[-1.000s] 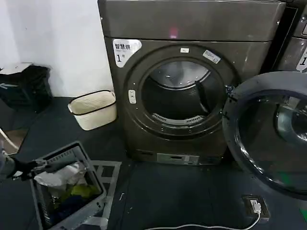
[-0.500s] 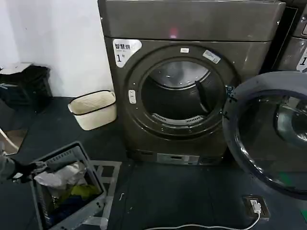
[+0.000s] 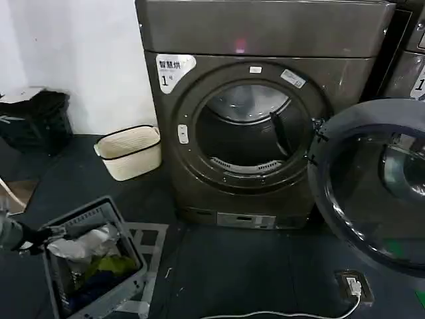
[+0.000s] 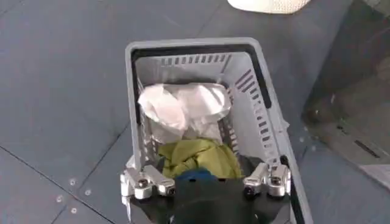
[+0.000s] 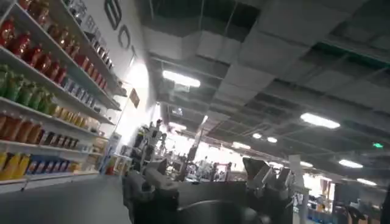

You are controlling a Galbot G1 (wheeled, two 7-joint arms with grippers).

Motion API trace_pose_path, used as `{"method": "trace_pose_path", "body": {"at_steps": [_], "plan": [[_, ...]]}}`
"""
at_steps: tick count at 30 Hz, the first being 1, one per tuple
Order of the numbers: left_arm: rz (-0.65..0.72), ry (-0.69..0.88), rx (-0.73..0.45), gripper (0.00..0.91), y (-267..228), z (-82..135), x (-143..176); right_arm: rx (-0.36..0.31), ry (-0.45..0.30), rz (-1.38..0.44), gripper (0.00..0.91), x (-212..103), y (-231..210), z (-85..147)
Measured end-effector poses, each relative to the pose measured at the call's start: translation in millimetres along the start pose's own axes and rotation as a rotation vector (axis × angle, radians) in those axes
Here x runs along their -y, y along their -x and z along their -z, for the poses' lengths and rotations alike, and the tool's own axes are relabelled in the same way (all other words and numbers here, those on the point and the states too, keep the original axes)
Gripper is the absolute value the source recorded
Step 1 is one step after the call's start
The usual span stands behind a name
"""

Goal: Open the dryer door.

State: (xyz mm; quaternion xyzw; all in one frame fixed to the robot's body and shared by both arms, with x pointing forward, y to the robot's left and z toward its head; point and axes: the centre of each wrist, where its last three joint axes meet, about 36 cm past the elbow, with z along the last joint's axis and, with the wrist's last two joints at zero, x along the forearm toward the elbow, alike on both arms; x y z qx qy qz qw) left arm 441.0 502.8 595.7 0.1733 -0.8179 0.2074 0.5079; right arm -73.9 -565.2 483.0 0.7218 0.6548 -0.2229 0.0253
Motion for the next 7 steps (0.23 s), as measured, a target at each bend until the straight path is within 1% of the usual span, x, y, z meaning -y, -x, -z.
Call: {"method": "trace_pose_path", "body": {"at_steps": [7], "plan": [[0.011, 0.029, 0.01, 0.907, 4.0, -5.3, 2.5, -0.003, 0.002, 0.005, 0.907, -1.1, -1.2, -1.6]]}}
